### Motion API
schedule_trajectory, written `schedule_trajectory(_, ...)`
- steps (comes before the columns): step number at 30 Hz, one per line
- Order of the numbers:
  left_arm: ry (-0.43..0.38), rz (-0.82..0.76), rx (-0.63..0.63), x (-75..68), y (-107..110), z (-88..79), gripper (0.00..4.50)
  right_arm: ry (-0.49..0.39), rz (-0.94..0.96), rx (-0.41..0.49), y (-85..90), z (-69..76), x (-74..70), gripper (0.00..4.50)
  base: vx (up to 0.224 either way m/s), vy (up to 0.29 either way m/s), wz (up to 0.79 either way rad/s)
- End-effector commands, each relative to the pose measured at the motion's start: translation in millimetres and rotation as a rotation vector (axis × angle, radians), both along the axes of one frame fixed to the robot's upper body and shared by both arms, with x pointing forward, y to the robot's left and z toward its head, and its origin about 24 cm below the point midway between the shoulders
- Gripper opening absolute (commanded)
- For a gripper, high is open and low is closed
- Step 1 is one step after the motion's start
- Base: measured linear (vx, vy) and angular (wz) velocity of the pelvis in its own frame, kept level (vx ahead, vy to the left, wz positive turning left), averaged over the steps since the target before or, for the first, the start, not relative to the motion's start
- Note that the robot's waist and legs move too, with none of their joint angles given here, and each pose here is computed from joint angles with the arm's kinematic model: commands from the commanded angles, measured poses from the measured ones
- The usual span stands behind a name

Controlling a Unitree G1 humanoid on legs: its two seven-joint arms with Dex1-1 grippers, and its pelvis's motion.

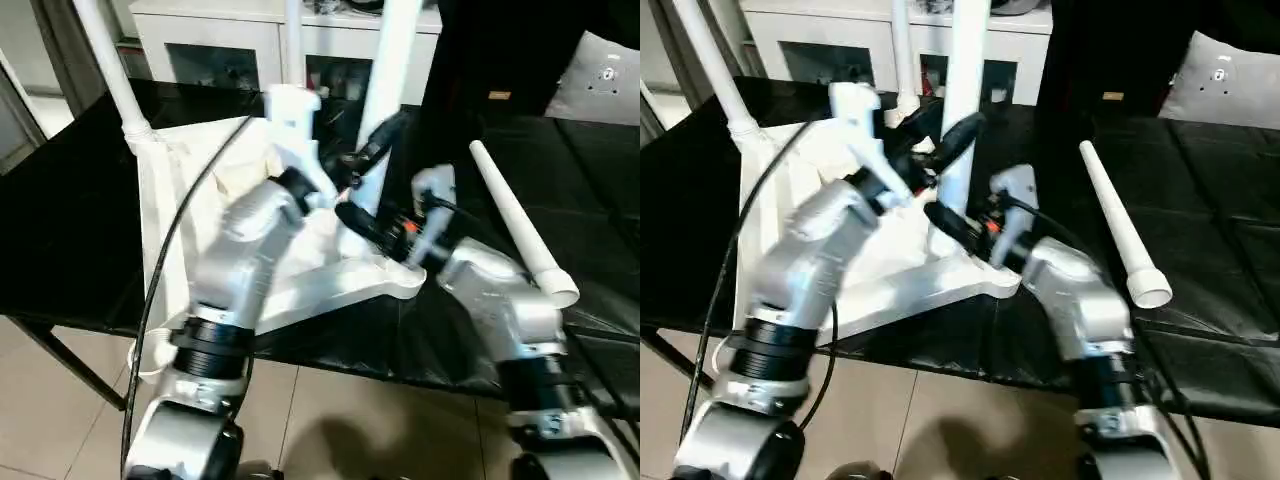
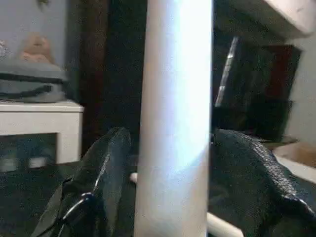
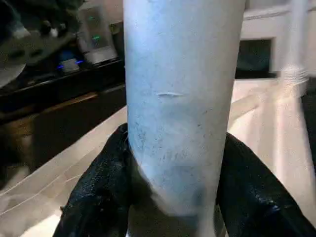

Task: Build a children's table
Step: Pick table leg

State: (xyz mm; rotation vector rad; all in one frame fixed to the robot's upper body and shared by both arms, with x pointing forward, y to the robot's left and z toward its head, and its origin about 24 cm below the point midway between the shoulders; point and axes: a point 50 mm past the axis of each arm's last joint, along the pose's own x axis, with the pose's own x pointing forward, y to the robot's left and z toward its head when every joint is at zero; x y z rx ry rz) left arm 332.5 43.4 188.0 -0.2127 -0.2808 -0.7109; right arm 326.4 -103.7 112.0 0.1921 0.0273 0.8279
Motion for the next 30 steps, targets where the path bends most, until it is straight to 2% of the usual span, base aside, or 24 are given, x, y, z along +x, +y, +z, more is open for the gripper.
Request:
schedule_trajectory(1, 0.021, 0.047, 0.019, 2.5, -3, -6.0, 2.73, -0.03, -0.022, -0.01, 4.2, 3.9, 1.6, 1.93, 0.0, 0.0, 0.0)
schedule_trajectory(3, 0.016, 0.069, 0.028, 3.0, -6, -8.4, 2.73, -0.044, -0.041, -0.023, 9.8, 2.5, 1.4, 1.93, 0.0, 0.0, 0.0)
schedule_trajectory(4, 0.013, 0.081, 0.042, 3.2, -8, -9.7, 2.53, -0.049, -0.048, -0.025, 13.1, 1.7, 1.0, 1.93, 0.0, 0.0, 0.0)
schedule_trajectory(5, 0.006, 0.097, 0.054, 3.6, -9, -10.9, 2.53, -0.054, -0.069, -0.031, 15.8, 0.6, 1.5, 1.93, 0.0, 0.0, 0.0)
schedule_trajectory(11, 0.0, 0.151, 0.058, 7.0, -7, -11.1, 1.99, -0.061, -0.117, -0.043, 14.8, -0.3, 4.8, 1.93, 0.0, 0.0, 0.0)
schedule_trajectory(19, 0.003, 0.185, 0.052, 10.8, -4, -11.2, 1.9, -0.065, -0.173, -0.065, 12.9, -0.9, 8.7, 1.93, 0.0, 0.0, 0.0)
schedule_trajectory(20, 0.004, 0.183, 0.053, 11.1, -3, -11.2, 1.89, -0.045, -0.156, -0.035, 13.3, -0.6, 8.3, 1.93, 0.0, 0.0, 0.0)
schedule_trajectory(21, 0.004, 0.183, 0.053, 11.2, -3, -11.2, 1.89, -0.044, -0.154, -0.033, 13.3, -0.5, 8.2, 2.49, 0.0, 0.0, 0.0)
schedule_trajectory(22, 0.01, 0.178, 0.048, 12.1, -2, -11.1, 1.89, -0.041, -0.137, -0.018, 12.6, 0.7, 7.6, 2.63, 0.0, 0.0, 0.0)
schedule_trajectory(24, 0.014, 0.174, 0.044, 12.9, -1, -10.9, 1.89, -0.043, -0.129, -0.014, 11.7, 1.5, 7.5, 2.66, 0.0, 0.0, 0.0)
schedule_trajectory(27, 0.067, 0.096, 0.003, 18.7, 11, -8.5, 1.88, -0.004, -0.007, 0.089, -5.1, 7.7, 2.4, 2.96, 0.0, 0.0, 0.0)
schedule_trajectory(30, 0.091, 0.022, -0.043, 18.5, 14, -5.4, 1.88, 0.038, 0.067, 0.115, -14.9, 9.1, -1.9, 3.14, 0.0, 0.0, 0.0)
